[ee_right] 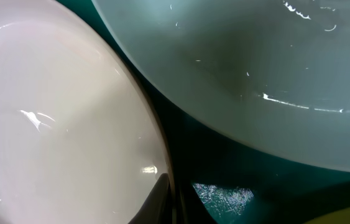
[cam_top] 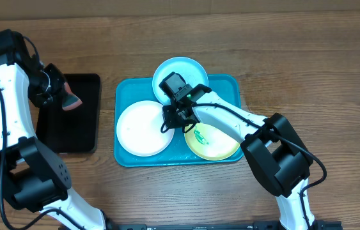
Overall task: Clean dirty plates on tray and stack at the side
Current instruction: 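Carry the sponge with the left gripper onto the white plate, then scrub the white plate with the sponge while the right gripper holds its rim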
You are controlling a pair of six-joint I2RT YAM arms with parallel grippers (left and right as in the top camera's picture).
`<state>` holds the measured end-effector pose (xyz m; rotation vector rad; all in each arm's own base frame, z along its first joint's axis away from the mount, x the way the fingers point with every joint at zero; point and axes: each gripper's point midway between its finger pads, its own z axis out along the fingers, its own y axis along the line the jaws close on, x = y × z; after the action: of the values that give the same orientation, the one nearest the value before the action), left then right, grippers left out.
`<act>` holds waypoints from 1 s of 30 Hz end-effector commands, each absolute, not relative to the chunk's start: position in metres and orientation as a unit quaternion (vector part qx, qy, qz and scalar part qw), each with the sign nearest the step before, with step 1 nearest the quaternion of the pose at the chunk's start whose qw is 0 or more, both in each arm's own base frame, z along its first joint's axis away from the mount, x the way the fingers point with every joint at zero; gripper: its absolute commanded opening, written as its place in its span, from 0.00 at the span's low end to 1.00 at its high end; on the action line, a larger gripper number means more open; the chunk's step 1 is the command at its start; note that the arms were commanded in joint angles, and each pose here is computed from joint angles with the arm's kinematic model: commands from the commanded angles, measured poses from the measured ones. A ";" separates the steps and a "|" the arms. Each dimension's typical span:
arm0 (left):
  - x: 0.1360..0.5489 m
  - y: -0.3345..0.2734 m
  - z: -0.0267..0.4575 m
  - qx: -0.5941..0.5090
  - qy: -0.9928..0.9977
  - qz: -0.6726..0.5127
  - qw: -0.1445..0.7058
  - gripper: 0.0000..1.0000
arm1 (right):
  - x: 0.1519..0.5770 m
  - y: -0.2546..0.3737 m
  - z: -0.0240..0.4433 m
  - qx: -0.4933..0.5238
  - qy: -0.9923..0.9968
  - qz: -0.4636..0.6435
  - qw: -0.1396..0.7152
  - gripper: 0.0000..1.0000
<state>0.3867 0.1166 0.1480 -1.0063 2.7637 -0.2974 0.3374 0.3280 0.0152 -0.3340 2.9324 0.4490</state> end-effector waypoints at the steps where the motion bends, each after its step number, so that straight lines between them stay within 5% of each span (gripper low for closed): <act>1: 0.393 0.065 0.158 -0.233 0.951 -0.183 0.094 0.04 | 0.341 0.327 0.023 -0.108 0.978 0.152 0.092 0.04; 14: 0.355 -0.067 0.058 -0.092 0.977 -0.192 0.001 0.04 | 0.341 0.327 0.023 -0.065 0.982 0.155 0.085 0.04; 30: 0.334 -0.009 -0.001 -0.096 0.994 0.046 0.026 0.04 | 0.340 0.326 0.022 -0.055 0.983 0.156 0.080 0.04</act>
<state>0.3429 -0.0574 0.0099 -0.2569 3.0777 -0.2719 0.3375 0.3280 0.0144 -0.1851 2.9564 0.4608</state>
